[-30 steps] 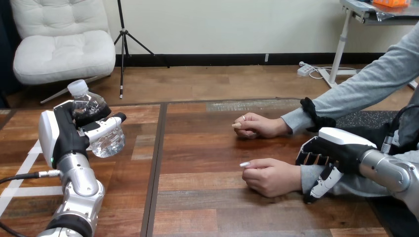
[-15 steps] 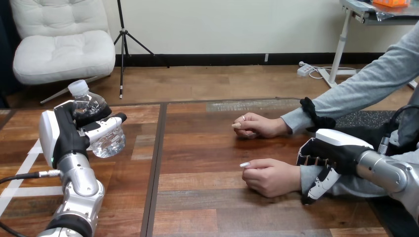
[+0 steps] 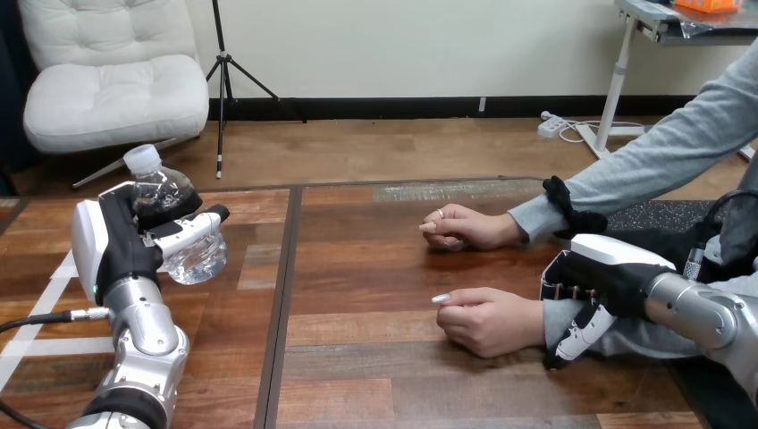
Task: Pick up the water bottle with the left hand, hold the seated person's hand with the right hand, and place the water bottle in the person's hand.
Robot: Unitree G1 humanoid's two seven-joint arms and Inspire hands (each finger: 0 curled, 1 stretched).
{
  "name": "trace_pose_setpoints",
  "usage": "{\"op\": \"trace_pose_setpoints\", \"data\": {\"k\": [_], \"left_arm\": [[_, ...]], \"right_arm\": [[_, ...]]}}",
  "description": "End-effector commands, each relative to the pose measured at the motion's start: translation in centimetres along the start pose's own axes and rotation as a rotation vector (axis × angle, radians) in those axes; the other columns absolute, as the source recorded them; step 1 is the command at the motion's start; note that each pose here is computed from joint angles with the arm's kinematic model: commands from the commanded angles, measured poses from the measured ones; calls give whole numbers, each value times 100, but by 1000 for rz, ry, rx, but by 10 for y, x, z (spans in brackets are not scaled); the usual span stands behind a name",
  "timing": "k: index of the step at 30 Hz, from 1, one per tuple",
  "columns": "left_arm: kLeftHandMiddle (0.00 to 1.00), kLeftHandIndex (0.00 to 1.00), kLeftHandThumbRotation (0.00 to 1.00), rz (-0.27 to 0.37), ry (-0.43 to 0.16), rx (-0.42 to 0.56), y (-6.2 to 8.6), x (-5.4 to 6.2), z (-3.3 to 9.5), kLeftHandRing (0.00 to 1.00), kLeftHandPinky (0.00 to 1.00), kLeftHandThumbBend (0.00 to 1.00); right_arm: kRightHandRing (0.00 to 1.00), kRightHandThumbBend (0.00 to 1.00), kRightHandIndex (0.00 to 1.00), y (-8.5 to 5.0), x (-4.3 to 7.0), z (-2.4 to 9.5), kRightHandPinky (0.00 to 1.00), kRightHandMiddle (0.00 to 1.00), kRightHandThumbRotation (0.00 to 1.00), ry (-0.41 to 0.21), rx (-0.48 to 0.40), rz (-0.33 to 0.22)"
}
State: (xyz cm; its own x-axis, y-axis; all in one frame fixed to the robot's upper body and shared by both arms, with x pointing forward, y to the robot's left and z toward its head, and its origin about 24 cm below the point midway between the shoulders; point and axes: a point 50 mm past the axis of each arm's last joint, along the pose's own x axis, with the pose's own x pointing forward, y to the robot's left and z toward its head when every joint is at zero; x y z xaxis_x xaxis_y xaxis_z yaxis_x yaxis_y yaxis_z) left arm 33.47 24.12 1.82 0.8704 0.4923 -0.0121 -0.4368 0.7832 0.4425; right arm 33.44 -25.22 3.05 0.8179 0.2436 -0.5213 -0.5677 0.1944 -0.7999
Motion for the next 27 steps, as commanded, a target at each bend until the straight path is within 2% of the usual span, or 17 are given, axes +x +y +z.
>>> {"op": "trace_pose_setpoints", "data": {"k": [1,16,27], "left_arm": [[41,48,0,27,-127,-51,2,15,40,36,30,76],[43,48,0,32,-138,-53,2,15,43,39,34,76],[40,48,0,29,-134,-48,3,15,41,36,30,76]], "right_arm": [[33,90,40,-10,6,15,29,40,0,-51,-40,-24],[25,89,33,-11,5,16,20,32,0,-69,-105,-57],[20,86,29,-12,5,16,15,27,0,-72,-123,-71]]}}
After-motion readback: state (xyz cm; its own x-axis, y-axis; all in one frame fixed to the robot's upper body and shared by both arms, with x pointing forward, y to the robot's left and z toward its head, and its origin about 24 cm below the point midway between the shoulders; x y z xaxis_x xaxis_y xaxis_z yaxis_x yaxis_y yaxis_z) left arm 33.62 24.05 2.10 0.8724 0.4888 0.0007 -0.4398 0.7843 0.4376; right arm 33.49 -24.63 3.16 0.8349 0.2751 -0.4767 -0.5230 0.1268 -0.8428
